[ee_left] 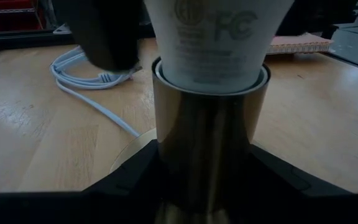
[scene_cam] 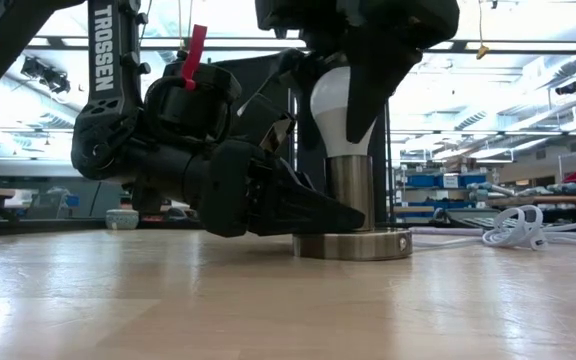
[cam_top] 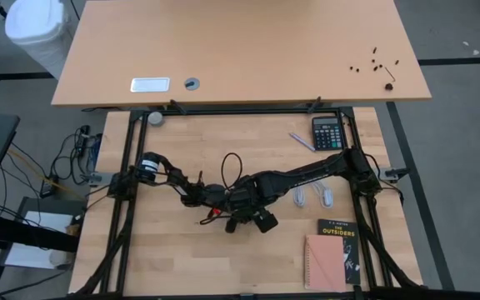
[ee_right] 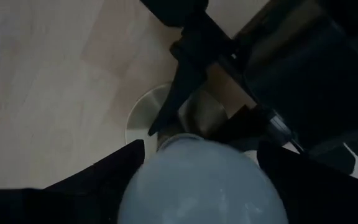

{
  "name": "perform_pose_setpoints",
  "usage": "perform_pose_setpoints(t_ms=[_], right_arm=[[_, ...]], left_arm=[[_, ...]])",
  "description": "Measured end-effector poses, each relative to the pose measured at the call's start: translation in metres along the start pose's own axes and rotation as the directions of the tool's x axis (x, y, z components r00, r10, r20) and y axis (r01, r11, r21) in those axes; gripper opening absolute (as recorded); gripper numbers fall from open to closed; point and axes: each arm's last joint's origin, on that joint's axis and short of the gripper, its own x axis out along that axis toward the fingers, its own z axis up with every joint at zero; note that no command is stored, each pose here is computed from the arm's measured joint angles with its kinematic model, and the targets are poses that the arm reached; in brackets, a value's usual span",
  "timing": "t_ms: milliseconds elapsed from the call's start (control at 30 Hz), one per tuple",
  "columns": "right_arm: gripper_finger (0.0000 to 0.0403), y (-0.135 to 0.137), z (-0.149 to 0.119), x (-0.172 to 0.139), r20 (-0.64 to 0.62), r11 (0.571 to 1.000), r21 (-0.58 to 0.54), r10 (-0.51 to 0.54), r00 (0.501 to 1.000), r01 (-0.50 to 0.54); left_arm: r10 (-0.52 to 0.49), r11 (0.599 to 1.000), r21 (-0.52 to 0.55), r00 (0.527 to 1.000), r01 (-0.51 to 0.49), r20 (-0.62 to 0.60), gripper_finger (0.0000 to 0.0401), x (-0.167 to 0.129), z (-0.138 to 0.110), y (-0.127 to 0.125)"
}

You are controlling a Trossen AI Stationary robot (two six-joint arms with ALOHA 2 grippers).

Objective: Screw lightbulb
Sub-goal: Insert the light bulb into the lamp

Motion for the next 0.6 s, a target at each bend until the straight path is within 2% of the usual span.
perform_pose_setpoints(t_ms=[200,600], right_arm=[[0.0323,0.003,-0.004,0.012,-0.013,1.0,0.02,0.004,1.0,-0.004],[0.0311,0.005,-0.002,0.013,-0.001,1.0,0.015,-0.008,1.0,0.008]], left_arm=[[0.0,1.0,-0.002,1.0,0.0,-0.001,0.0198,0.0,0.0,0.0],[0.0,1.0,-0.001,1.0,0.0,-0.001,0.0198,0.0,0.0,0.0]])
